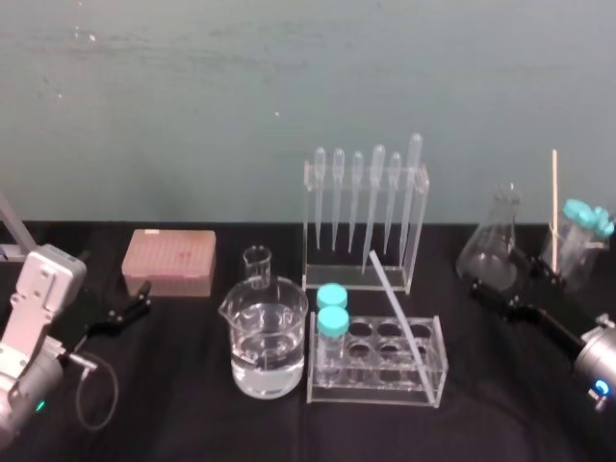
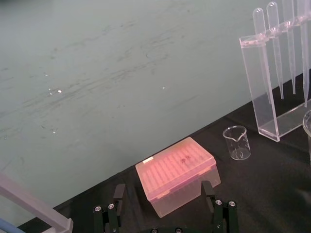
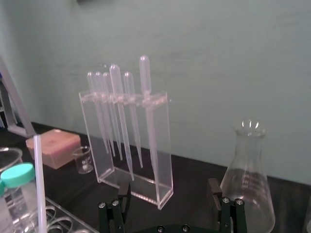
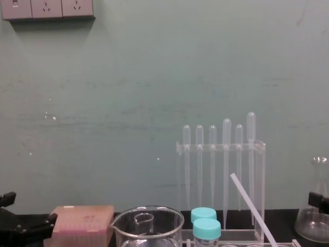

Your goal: Pick up the stirring rod with one hand, then place it down.

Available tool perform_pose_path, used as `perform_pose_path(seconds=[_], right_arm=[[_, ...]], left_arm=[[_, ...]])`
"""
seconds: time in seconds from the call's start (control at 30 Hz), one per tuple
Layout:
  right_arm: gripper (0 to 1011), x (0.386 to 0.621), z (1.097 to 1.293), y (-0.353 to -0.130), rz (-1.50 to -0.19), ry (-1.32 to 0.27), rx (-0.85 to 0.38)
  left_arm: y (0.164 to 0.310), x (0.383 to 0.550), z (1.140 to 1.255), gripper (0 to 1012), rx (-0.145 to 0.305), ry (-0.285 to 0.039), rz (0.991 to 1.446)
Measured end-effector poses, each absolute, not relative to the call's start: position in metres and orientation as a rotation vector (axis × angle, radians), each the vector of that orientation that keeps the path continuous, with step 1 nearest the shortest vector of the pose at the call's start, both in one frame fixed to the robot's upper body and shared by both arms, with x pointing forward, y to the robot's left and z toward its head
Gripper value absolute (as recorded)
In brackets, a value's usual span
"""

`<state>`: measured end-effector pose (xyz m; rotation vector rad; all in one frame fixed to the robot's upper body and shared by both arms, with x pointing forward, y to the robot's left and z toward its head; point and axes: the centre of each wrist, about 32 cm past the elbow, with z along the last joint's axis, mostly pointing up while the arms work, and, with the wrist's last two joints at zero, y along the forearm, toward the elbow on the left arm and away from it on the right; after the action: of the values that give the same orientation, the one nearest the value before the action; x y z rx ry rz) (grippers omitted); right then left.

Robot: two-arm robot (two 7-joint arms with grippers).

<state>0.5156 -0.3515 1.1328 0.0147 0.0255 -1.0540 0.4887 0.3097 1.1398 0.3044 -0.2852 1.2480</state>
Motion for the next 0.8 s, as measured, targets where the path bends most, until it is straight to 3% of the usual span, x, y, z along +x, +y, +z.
perform_pose_path(seconds=[0.8], right_arm=[[1003, 0.5192, 1.1362, -0.3531, -1.044, -0.013, 0.044]], left_arm=[[0.3097, 0.4886, 1.1398, 1000, 0.304, -0.285, 1.248]])
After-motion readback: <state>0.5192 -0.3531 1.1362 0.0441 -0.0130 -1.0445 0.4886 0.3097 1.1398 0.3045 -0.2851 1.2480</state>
